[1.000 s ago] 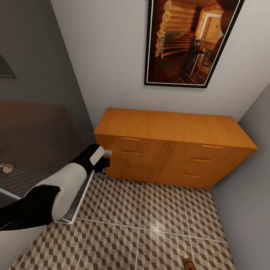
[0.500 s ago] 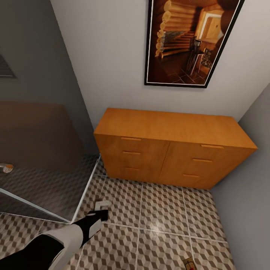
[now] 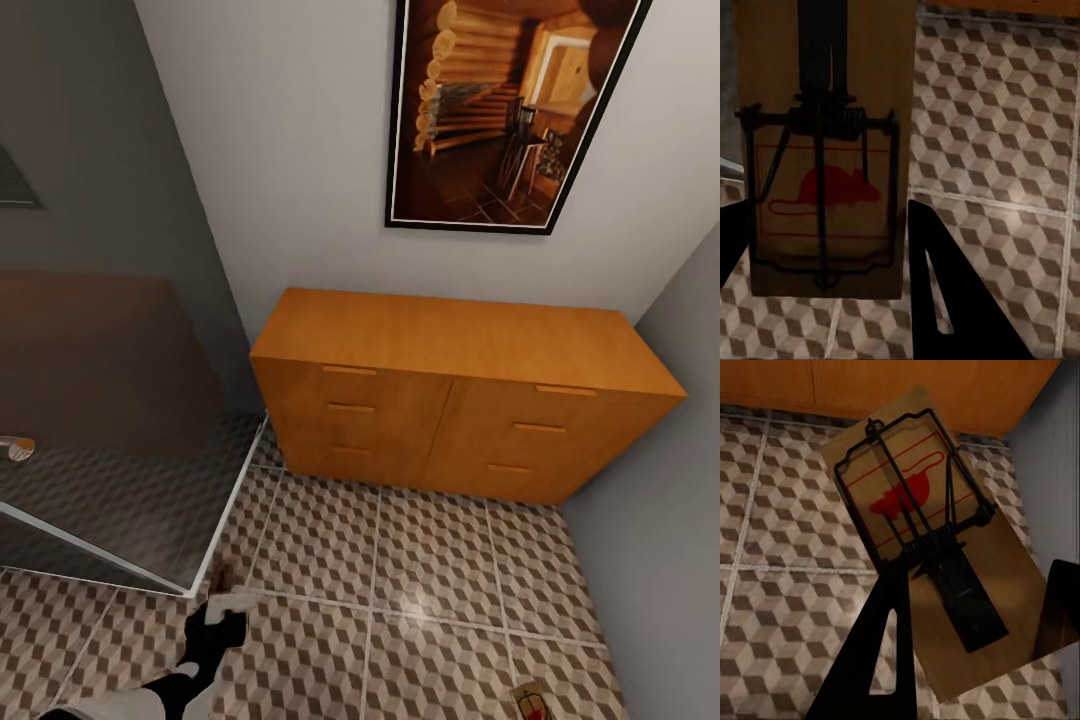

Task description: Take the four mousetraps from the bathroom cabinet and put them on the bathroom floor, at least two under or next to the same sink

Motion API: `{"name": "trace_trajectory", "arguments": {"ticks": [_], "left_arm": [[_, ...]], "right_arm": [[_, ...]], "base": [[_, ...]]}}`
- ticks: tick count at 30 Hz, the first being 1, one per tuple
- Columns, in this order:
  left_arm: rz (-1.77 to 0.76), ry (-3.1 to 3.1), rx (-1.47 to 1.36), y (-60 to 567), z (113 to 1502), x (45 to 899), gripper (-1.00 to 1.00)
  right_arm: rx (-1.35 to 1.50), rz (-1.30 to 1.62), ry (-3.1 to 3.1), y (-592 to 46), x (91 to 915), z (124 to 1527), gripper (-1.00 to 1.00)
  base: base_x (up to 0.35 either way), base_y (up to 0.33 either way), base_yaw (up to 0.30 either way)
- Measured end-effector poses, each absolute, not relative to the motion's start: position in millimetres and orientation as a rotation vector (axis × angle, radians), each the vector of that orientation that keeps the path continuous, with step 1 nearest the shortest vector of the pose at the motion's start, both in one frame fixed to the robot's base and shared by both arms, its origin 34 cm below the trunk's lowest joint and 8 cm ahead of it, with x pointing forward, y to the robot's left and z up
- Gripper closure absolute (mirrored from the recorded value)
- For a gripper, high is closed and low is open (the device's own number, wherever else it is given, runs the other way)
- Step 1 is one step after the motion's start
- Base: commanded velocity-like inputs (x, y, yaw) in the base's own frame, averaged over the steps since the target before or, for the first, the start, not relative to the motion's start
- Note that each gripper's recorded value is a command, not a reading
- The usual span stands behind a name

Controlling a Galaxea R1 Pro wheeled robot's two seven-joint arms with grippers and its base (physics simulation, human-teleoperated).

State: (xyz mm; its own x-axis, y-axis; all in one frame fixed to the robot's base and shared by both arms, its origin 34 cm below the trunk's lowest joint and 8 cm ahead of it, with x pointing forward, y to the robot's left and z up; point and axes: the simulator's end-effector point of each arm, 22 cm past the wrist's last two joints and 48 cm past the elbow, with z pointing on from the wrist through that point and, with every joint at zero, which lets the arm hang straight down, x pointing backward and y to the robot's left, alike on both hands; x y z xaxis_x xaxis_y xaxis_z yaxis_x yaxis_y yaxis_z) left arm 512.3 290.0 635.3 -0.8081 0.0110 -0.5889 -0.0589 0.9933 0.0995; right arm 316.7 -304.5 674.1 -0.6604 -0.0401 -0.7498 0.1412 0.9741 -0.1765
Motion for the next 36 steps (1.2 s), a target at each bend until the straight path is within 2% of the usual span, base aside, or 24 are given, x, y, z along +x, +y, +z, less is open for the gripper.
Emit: {"name": "trace_trajectory", "arguments": {"ticks": [10, 18, 29, 36], "left_arm": [[0.212, 2.386, 0.011, 341.9, 646.2, 447.6, 1.00], [0.310, 2.354, 0.070, 403.0, 659.9, 406.9, 1.00], [0.209, 2.353, 0.034, 341.7, 651.3, 406.4, 1.00], [0.213, 2.357, 0.024, 340.4, 650.6, 405.6, 1.00]], "right_arm": [[0.029, -0.307, 2.157, -372.3, 392.3, 696.4, 1.00], [-0.061, -0.194, 2.189, -378.9, 441.7, 702.3, 1.00], [-0.028, -0.184, 2.182, -376.9, 442.9, 702.9, 1.00], [0.330, -0.181, 2.166, -372.3, 433.5, 696.2, 1.00]], "base": [[0.000, 0.000, 0.000], [0.000, 0.000, 0.000], [0.000, 0.000, 0.000], [0.000, 0.000, 0.000]]}}
